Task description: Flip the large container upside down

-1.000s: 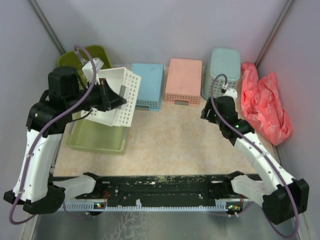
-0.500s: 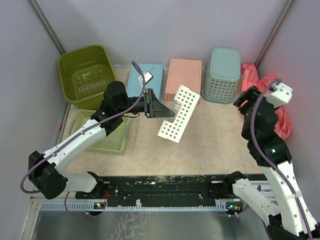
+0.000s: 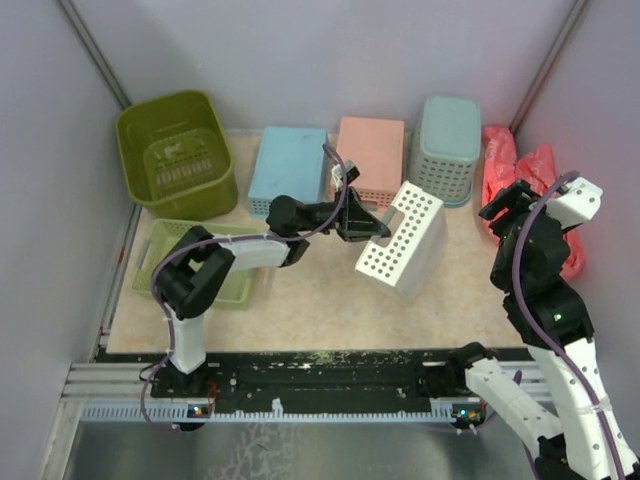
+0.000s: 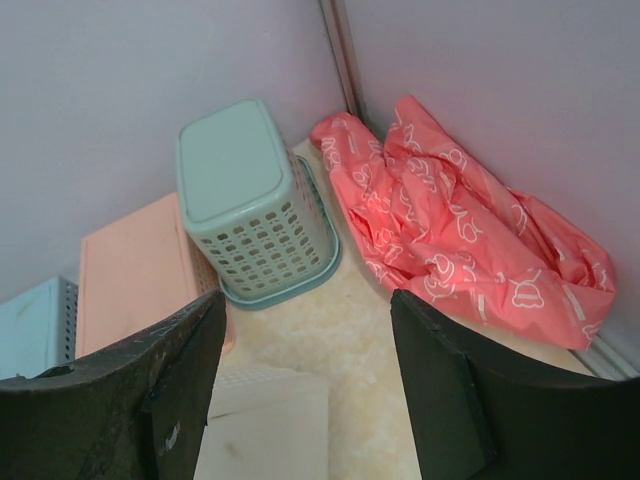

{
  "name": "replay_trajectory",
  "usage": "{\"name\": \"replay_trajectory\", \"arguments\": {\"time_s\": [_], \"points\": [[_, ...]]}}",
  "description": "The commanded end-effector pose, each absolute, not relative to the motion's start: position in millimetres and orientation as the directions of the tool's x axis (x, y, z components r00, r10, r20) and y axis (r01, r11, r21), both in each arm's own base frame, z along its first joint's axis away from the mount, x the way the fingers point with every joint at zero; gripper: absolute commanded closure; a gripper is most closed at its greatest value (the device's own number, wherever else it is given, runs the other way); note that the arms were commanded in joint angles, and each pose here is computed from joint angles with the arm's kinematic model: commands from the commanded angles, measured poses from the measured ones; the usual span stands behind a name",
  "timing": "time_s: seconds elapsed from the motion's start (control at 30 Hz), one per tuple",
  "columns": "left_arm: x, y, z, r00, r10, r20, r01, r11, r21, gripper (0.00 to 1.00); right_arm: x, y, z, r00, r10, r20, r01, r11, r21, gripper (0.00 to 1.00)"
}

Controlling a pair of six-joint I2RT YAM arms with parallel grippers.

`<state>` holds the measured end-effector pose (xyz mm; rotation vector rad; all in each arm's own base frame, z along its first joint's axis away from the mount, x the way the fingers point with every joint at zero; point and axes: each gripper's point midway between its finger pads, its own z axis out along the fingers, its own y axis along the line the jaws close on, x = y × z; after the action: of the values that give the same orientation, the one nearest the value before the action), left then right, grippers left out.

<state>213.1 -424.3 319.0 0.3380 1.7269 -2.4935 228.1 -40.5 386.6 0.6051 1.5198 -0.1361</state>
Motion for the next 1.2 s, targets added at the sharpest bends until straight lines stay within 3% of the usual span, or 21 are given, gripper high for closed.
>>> {"name": "replay_trajectory", "arguments": {"time_s": [0.0,0.2,0.27,0.4,0.5,0.53,0.73,0.87,1.17], "points": [[183,-423,354,-0.936,0.096,-0.338,0.235,-0.542,-0.807,1.0,227,-37,394,0.077,0.293,-0.953,0.424,0.855,0.297,0.33],[196,-439,315,-0.959,0.108,-0.263,0.176,-0.503,-0.846,0.97,231,-30,385,0.047,0.307,-0.95,0.403,0.865,0.299,0.33],[204,-445,294,-0.964,0.108,-0.245,0.171,-0.454,-0.875,0.82,232,-28,382,0.037,0.313,-0.949,0.398,0.867,0.301,0.33],[229,-454,237,-0.963,0.081,-0.259,0.233,-0.236,-0.943,0.39,232,-25,378,0.019,0.319,-0.948,0.389,0.871,0.3,0.33],[257,-449,189,-0.964,0.038,-0.262,0.262,-0.006,-0.965,0.24,231,-25,374,0.003,0.315,-0.949,0.39,0.874,0.291,0.33],[264,-445,179,-0.95,0.031,-0.309,0.311,0.049,-0.949,0.2,231,-24,373,-0.004,0.314,-0.949,0.388,0.875,0.288,0.33],[287,-427,138,-0.901,0.063,-0.43,0.421,0.371,-0.828,0.09,238,-14,361,-0.057,0.305,-0.951,0.354,0.896,0.267,0.33],[291,-408,125,-0.863,0.12,-0.491,0.479,0.5,-0.722,0.01,248,-1,353,-0.103,0.296,-0.949,0.315,0.915,0.251,0.32],[308,-340,154,-0.739,0.225,-0.635,0.54,0.761,-0.359,0.01,276,35,330,-0.232,0.26,-0.937,0.186,0.958,0.22,0.32]]}}
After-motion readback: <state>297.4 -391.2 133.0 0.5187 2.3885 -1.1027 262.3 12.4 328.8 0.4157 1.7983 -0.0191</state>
